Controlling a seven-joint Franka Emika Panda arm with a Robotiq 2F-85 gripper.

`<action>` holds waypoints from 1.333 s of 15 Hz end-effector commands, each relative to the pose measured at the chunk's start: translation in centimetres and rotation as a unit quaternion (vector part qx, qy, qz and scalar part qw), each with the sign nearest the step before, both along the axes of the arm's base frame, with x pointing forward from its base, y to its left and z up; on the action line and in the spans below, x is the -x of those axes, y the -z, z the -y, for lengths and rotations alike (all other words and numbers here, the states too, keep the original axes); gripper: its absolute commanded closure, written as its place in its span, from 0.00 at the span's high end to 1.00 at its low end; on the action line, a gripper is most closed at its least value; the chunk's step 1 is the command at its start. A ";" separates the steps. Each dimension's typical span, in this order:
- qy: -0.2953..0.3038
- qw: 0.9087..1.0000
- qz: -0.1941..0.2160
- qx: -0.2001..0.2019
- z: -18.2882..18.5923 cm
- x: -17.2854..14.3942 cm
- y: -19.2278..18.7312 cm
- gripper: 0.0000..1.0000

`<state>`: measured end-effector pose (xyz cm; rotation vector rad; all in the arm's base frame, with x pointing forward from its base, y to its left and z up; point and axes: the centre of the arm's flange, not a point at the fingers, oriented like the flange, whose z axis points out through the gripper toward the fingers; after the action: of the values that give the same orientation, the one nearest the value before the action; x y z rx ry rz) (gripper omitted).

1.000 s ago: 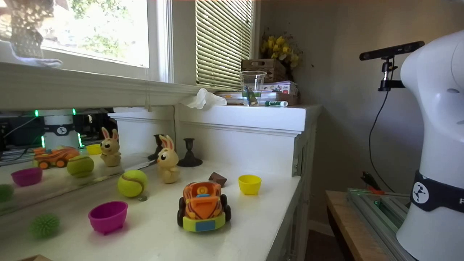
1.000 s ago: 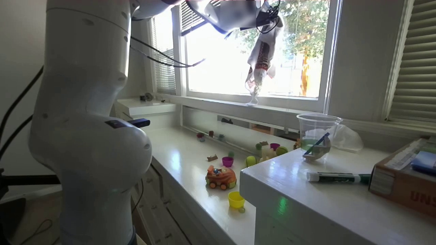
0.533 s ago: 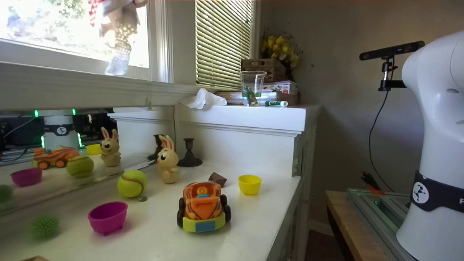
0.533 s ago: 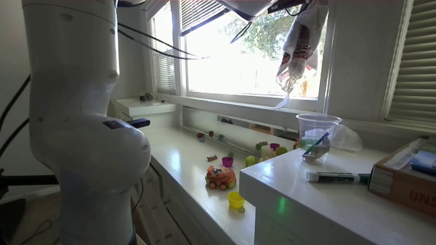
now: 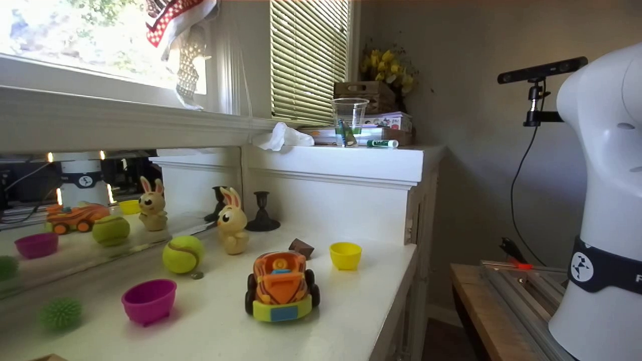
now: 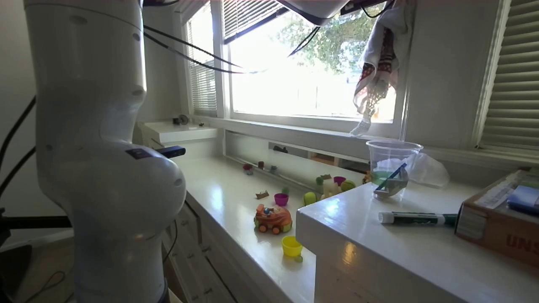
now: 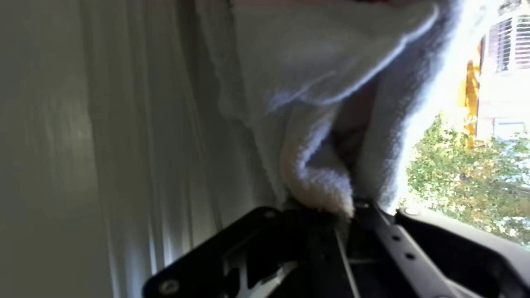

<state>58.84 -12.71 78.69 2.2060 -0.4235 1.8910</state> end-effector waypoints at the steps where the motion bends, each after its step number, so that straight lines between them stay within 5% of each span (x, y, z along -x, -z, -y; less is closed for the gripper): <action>1: -0.021 1.000 -0.016 0.010 -3.2 -1.7 1.2 0.02; 14: -0.158 0.982 -0.085 0.050 -23.3 -9.9 6.7 0.02; 20: -0.156 0.981 -0.094 0.061 -23.7 -8.9 7.2 0.02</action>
<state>66.89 11.82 70.57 2.4950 0.0849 1.7690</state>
